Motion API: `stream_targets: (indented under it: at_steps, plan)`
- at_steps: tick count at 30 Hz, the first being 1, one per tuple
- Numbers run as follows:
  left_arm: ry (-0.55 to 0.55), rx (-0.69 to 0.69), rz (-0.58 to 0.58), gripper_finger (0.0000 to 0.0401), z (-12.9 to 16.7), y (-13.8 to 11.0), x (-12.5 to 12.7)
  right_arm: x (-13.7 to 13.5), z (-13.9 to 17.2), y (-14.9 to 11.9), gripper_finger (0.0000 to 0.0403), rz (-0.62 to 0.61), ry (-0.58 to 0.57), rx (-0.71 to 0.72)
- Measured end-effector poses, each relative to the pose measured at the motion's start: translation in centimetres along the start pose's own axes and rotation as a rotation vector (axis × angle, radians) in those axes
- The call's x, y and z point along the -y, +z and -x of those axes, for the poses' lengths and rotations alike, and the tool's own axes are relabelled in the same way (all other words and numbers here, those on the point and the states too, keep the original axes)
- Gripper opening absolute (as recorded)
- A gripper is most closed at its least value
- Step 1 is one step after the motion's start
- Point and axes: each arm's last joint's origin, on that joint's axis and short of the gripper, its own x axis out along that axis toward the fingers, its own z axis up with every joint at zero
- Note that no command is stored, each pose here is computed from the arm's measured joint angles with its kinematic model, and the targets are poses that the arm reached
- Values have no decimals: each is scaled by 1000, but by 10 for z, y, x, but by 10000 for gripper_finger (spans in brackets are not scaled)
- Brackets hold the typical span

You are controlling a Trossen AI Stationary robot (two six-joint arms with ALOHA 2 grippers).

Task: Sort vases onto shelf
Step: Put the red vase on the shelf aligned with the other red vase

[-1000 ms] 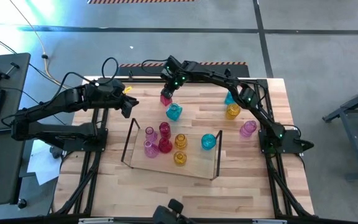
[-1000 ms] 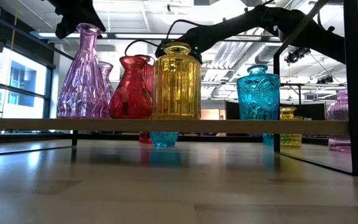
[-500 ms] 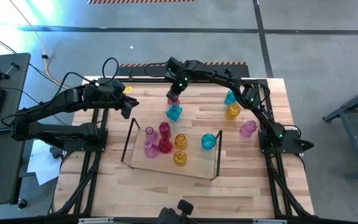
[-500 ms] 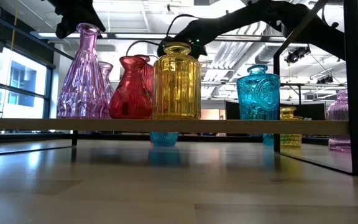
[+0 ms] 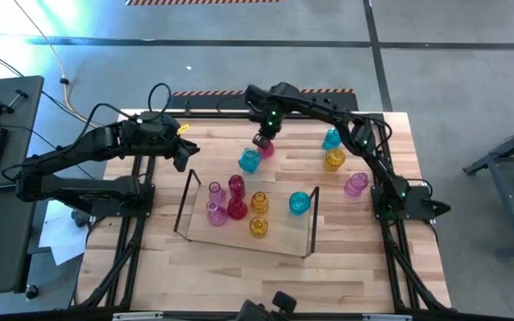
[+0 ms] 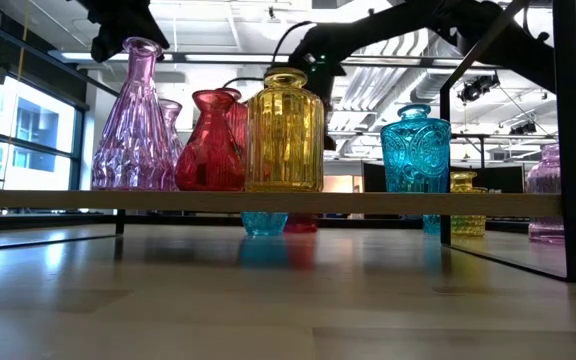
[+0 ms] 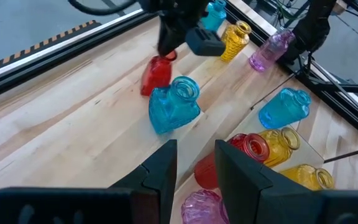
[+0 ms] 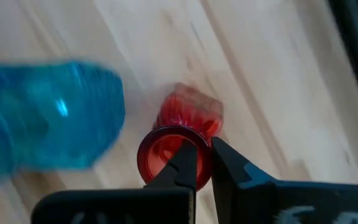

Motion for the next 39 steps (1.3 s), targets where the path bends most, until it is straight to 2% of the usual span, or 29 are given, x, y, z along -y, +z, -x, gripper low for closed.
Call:
stream_targets:
  at_steps: [8,11,19,26,32,39]
  plan:
    - [-4,-1,-9,99,0,0,0,2,17,-22,1,-8,-48,-174]
    - [-4,-1,-18,99,0,0,0,-1,24,-26,1,1,-43,-193]
    - [-4,-2,-35,99,0,0,0,-10,52,-32,1,-12,-13,-134]
    - [-4,-2,-44,99,0,0,0,-22,110,-50,1,-67,57,0]
    - [-4,-1,-56,99,0,0,0,-48,158,-74,1,-92,71,111]
    - [-4,0,-72,99,0,0,0,-91,194,-103,1,-142,138,179]
